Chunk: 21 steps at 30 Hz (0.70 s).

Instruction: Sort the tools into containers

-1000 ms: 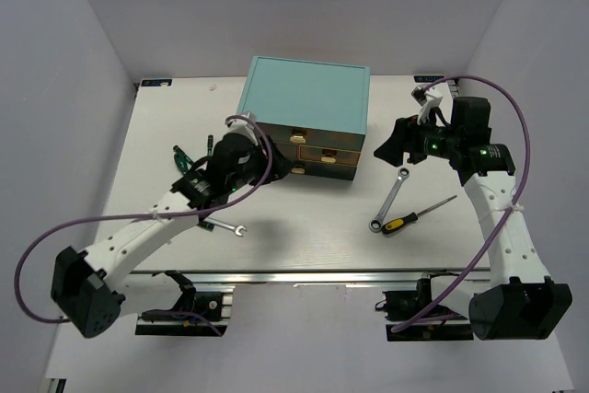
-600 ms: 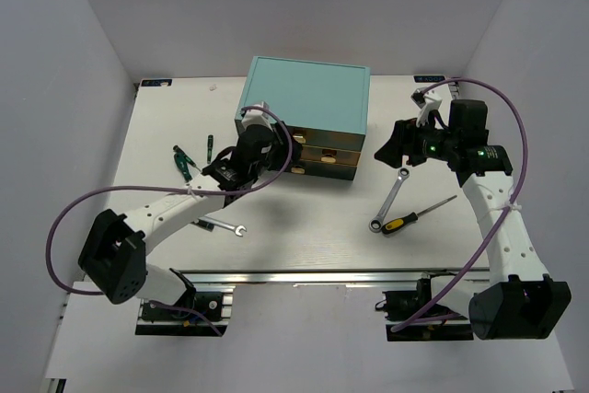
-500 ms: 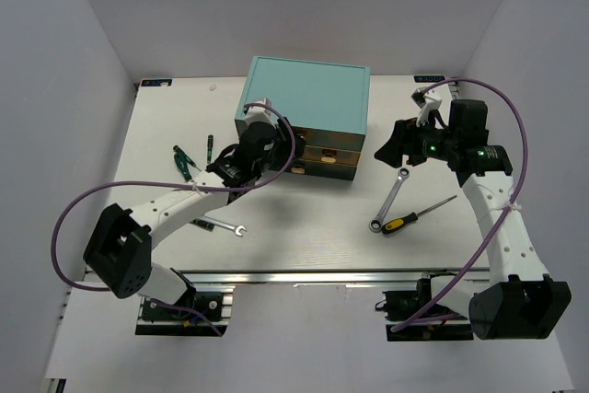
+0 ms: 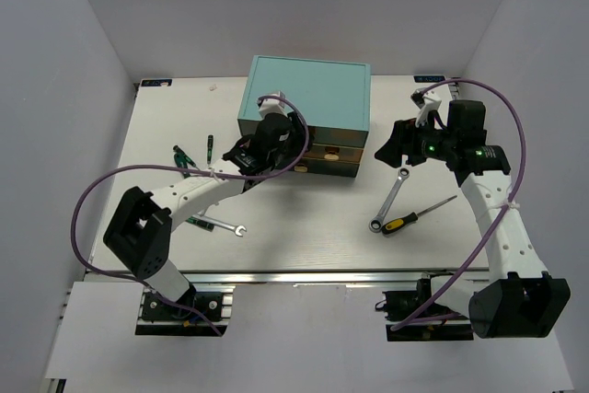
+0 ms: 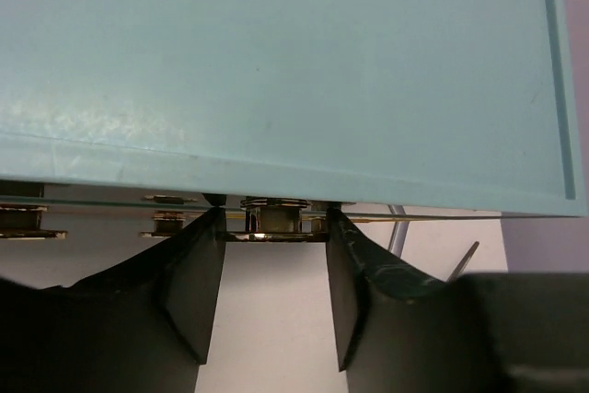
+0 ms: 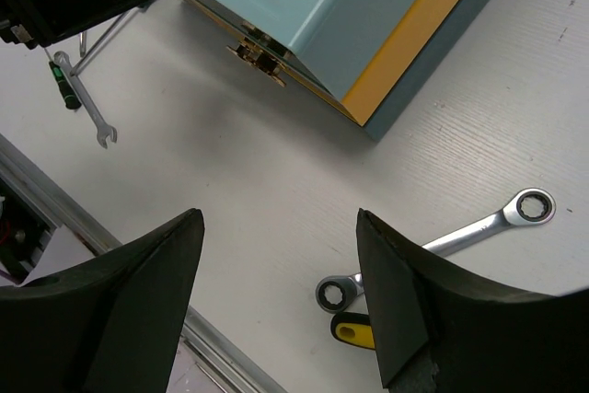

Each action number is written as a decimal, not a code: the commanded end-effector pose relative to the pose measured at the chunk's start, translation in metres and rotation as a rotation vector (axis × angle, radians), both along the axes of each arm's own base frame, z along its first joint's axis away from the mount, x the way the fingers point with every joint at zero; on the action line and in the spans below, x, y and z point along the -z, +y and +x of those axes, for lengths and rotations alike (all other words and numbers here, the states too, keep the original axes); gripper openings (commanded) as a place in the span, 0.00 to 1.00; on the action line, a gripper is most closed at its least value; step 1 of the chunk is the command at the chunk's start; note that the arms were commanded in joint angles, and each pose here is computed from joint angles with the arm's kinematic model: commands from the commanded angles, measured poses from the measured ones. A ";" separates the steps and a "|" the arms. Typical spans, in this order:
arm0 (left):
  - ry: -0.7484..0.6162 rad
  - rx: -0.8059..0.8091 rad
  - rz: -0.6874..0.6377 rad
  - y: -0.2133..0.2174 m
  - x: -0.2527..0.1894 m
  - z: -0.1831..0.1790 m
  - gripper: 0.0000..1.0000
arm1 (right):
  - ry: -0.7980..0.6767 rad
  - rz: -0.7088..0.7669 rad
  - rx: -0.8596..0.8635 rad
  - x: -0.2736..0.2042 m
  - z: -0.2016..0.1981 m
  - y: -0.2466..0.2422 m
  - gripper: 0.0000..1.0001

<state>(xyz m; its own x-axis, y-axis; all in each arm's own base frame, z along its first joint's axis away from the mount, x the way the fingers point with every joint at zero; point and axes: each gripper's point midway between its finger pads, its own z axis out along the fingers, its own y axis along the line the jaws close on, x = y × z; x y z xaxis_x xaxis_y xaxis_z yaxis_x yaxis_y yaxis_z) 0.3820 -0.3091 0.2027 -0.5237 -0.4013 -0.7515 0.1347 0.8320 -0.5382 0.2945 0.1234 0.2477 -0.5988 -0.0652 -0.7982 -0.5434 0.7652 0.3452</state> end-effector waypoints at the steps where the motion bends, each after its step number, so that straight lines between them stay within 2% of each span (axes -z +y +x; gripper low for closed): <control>1: -0.081 -0.051 -0.048 0.004 -0.034 0.014 0.53 | -0.043 -0.007 -0.003 -0.004 0.005 0.000 0.73; 2: -0.087 -0.052 -0.053 0.005 -0.036 0.014 0.47 | -0.047 -0.007 -0.003 -0.005 0.005 0.000 0.73; 6: -0.104 -0.048 -0.070 0.012 -0.044 0.004 0.37 | -0.047 -0.010 -0.003 -0.003 0.004 0.000 0.73; 11: -0.071 0.050 -0.091 0.015 -0.032 -0.028 0.30 | -0.054 -0.026 -0.006 0.000 0.002 -0.002 0.73; 13: -0.080 0.083 -0.118 0.020 -0.040 -0.043 0.27 | -0.052 -0.030 -0.003 0.002 0.001 -0.003 0.73; 14: -0.054 0.097 -0.108 0.024 -0.026 -0.053 0.26 | -0.053 -0.033 -0.003 0.003 0.001 -0.003 0.73; 16: -0.060 0.140 -0.130 0.027 -0.033 -0.070 0.25 | -0.051 -0.036 0.000 0.004 0.000 -0.004 0.73; 21: -0.027 0.189 -0.125 0.041 -0.015 -0.100 0.24 | -0.031 -0.048 0.010 0.016 -0.002 -0.006 0.73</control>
